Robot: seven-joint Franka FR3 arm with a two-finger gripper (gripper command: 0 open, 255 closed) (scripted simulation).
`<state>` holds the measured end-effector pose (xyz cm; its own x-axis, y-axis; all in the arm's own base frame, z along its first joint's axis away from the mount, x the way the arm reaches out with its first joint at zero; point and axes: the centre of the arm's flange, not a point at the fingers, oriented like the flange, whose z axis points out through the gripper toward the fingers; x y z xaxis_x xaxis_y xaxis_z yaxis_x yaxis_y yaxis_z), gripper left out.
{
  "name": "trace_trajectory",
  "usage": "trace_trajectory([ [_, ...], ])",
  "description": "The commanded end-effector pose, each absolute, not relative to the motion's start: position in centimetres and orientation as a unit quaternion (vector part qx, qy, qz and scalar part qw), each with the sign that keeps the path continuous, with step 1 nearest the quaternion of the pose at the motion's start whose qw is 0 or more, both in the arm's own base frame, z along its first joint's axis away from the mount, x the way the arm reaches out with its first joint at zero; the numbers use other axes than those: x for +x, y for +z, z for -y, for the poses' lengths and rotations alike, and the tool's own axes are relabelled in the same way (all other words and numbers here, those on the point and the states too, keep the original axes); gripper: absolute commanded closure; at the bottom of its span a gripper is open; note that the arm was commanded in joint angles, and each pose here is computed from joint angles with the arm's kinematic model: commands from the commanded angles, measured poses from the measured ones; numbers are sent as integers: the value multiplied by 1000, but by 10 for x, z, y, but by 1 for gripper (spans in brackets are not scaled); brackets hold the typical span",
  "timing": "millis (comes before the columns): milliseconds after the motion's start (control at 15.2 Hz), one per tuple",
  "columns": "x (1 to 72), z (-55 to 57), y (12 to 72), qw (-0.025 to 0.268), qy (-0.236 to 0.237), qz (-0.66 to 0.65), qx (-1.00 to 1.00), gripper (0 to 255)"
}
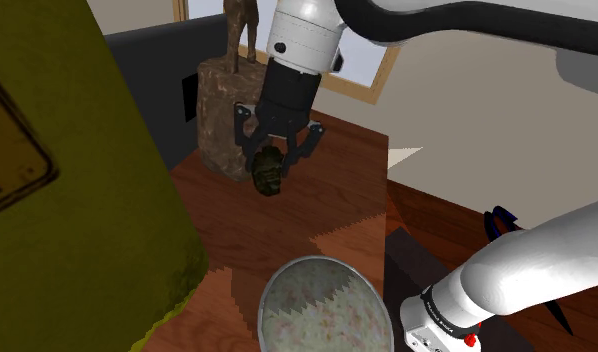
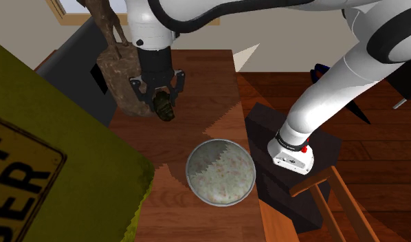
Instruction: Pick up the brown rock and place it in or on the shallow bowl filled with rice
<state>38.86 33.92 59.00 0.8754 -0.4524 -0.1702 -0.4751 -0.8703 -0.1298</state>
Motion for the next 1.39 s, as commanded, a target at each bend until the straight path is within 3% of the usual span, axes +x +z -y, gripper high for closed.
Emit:
trace_trajectory([
  [0,389,-339,601,84,67,-240,-965,255],
  [330,389,-339,623,84,67,-240,-965,255],
  [1320,195,-378,630,84,67,-240,-965,255],
])
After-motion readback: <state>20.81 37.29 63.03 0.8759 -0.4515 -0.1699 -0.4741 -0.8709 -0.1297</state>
